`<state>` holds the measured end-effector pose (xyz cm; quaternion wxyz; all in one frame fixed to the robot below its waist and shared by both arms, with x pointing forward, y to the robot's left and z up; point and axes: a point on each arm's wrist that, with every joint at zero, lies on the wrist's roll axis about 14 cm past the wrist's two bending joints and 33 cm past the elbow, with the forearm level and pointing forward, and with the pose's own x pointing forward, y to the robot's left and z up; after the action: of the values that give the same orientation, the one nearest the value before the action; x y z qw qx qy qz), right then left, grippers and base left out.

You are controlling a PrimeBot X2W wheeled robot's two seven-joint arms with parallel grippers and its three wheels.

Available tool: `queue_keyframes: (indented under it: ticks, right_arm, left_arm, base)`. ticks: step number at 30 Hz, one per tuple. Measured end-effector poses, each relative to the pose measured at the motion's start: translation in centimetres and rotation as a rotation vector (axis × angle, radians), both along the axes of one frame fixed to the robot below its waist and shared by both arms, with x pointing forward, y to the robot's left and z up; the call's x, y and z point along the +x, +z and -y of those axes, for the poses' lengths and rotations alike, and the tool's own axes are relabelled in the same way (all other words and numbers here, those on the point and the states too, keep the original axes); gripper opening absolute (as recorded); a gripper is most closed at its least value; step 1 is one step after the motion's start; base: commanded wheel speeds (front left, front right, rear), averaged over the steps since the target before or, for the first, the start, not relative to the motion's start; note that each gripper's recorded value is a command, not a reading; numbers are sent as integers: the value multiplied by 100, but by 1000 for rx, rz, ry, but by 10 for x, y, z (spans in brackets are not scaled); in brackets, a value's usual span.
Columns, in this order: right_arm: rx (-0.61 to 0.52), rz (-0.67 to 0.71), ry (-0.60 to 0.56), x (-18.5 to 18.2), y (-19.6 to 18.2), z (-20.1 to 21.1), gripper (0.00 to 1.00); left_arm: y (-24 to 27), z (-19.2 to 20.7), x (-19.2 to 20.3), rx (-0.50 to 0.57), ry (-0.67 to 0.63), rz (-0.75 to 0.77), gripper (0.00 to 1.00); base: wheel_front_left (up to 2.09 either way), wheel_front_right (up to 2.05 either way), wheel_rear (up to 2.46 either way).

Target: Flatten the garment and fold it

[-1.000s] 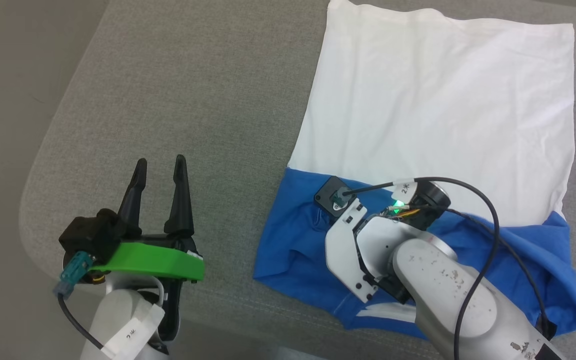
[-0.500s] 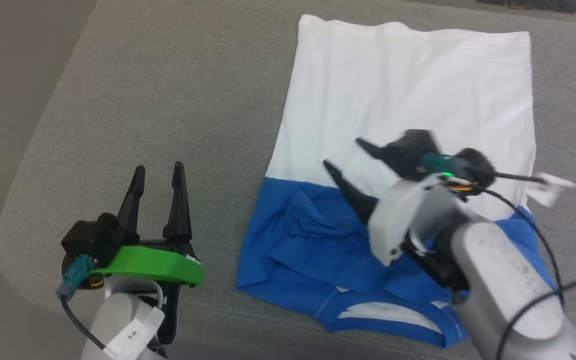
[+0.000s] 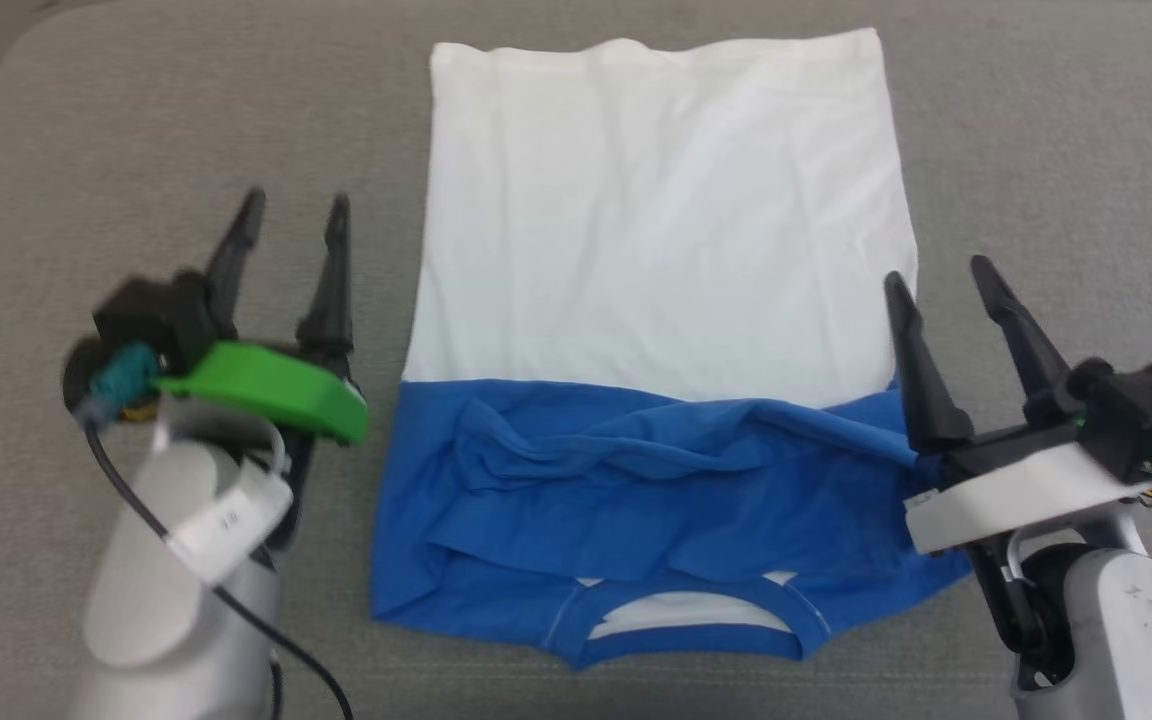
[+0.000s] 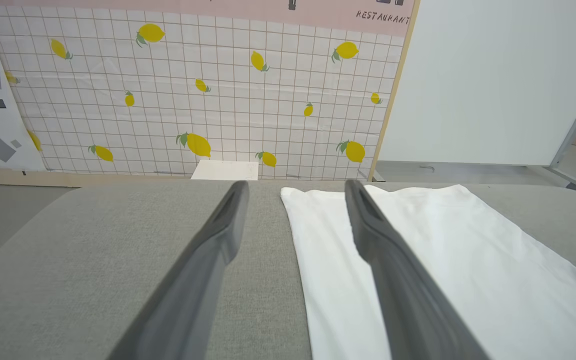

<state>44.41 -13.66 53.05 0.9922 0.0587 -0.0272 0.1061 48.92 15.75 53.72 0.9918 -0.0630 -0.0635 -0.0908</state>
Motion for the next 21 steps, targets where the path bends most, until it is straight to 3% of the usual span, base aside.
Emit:
queue_keyframes:
  ticks: [3, 10, 21]
  right_arm:
    - [-7, -7, -78, -3, -9, 26, 100]
    - [-6, -44, -141, 1, -30, 46, 100]
    - [21, -92, -217, 9, -65, 73, 100]
  left_arm:
    - [11, 6, 31, 38, -45, -5, 100]
    - [9, 7, 104, 156, -108, -154, 100]
    - [-49, 30, 183, 173, -153, -471, 100]
  base:
    - [0, 0, 0]
    - [0, 0, 0]
    - [0, 0, 0]
